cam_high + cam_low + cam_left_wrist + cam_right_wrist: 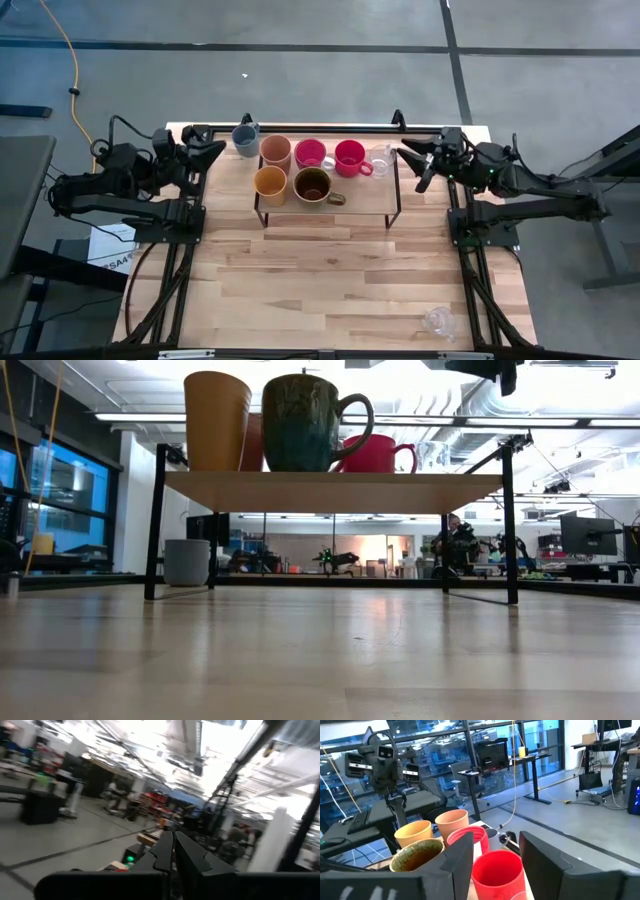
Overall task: Stack small to large cups/mugs on shelf
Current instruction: Put the gray mug on the shelf
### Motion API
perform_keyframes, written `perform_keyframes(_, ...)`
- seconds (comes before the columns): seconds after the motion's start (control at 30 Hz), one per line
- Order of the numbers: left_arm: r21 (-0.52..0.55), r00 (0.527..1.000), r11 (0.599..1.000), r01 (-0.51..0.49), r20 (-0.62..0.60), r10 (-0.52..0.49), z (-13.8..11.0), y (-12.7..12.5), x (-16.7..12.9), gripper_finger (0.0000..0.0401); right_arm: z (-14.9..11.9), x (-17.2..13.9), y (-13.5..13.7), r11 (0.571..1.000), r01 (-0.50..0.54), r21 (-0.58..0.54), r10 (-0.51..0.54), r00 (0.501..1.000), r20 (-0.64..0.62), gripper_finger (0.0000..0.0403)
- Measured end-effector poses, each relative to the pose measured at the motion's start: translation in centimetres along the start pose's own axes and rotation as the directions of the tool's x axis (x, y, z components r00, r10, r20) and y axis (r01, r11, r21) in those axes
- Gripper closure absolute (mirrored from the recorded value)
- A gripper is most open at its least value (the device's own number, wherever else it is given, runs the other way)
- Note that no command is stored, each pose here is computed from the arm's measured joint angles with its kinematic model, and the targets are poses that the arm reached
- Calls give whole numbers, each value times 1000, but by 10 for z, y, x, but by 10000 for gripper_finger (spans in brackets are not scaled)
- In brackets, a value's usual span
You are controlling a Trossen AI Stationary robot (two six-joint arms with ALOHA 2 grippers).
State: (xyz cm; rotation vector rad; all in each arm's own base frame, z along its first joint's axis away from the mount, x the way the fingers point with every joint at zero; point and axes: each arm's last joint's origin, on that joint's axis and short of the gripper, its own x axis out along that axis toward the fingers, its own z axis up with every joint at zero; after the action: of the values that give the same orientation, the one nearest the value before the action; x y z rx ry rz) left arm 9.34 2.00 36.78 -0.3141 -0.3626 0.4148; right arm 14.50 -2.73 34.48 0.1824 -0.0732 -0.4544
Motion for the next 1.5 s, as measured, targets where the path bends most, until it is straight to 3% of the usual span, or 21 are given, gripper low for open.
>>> perform_keyframes(0.13, 28, 987, 991, -131, -89, 133, -7, 4, 3, 368, 0, 0, 0, 1000, 0, 14, 0, 1000, 0, 252)
perform_keyframes(0.23, 71, 924, 946, -316, -202, 324, -17, 9, 8, 320, 0, 0, 0, 997, 0, 76, 0, 1000, -1, 252)
perform_keyframes(0.37, 124, 763, 805, -581, -261, 591, -18, 16, 13, 247, 0, 0, 0, 995, 2, 104, -1, 1000, -5, 252)
perform_keyframes(0.5, 152, 606, 664, -732, -298, 737, -10, 28, 25, 200, -1, 2, 0, 995, 5, 101, -3, 1000, -15, 252)
perform_keyframes(0.7, 200, 459, 573, -795, -419, 784, 0, 65, 68, 193, -5, 7, 1, 996, 12, 92, -8, 999, -39, 252)
perform_keyframes(0.87, 239, 258, 424, -874, -512, 820, 0, 117, 92, 198, -9, 12, 3, 996, 17, 84, -12, 998, -63, 252)
perform_keyframes(0.93, 237, 199, 371, -898, -533, 823, -4, 136, 95, 197, -10, 14, 3, 996, 7, 84, 0, 997, -73, 252)
perform_keyframes(1.17, 188, 109, 253, -949, -555, 825, -13, 173, 103, 186, -14, 18, 5, 994, -2, 108, 13, 995, -102, 252)
perform_keyframes(1.33, 226, 31, 203, -953, -593, 804, -32, 189, 111, 185, -15, 18, 5, 995, -1, 95, 11, 994, -111, 252)
perform_keyframes(1.5, 210, -62, 94, -973, -631, 773, -58, 207, 115, 185, -16, 18, 5, 995, -1, 99, 12, 994, -112, 252)
